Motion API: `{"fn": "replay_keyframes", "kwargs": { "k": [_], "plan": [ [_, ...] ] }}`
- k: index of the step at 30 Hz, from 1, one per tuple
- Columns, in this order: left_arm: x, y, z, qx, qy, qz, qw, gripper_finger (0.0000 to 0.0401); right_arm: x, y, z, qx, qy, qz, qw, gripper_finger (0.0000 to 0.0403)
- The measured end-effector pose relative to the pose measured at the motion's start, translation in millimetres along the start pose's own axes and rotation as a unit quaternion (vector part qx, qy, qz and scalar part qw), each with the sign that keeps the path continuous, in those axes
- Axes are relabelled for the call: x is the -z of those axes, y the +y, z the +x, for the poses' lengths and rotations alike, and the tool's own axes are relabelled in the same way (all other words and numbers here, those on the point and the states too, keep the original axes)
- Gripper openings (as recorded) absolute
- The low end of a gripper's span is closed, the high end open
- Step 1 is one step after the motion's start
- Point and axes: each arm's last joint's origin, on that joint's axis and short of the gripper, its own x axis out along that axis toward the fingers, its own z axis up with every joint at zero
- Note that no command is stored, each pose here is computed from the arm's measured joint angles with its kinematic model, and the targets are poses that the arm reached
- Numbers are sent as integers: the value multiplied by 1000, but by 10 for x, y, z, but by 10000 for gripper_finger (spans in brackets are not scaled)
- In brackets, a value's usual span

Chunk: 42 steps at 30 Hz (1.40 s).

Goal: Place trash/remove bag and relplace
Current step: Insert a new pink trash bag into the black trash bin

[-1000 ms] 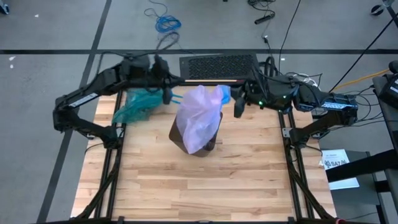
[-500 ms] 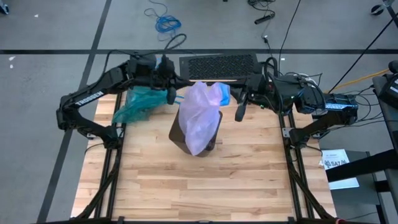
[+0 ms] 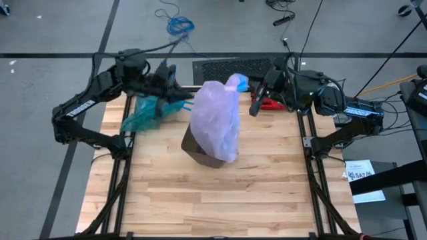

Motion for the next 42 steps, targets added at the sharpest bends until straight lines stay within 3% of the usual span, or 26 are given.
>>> {"fn": "replay_keyframes", "kwargs": {
  "k": [3,12,17,24,32,38,42],
  "plan": [
    [50,-64,3,58,25,8,998,0,7,-66,33,14,0,2,1000,0],
    [177,-178,212,122,76,14,990,0,50,-134,148,35,6,10,999,0],
    [325,-122,540,71,119,11,990,0,67,-89,265,39,-3,19,999,0],
    [524,-48,864,45,180,-5,983,0,37,-57,341,44,-30,34,998,0],
    [653,60,960,-46,223,22,973,0,-6,7,308,34,-46,46,997,0],
    [873,117,1029,-58,232,5,971,0,2,143,248,4,-35,84,996,0],
    [831,100,976,-60,216,10,975,0,49,280,202,-23,-6,110,994,0]
  ]
}}
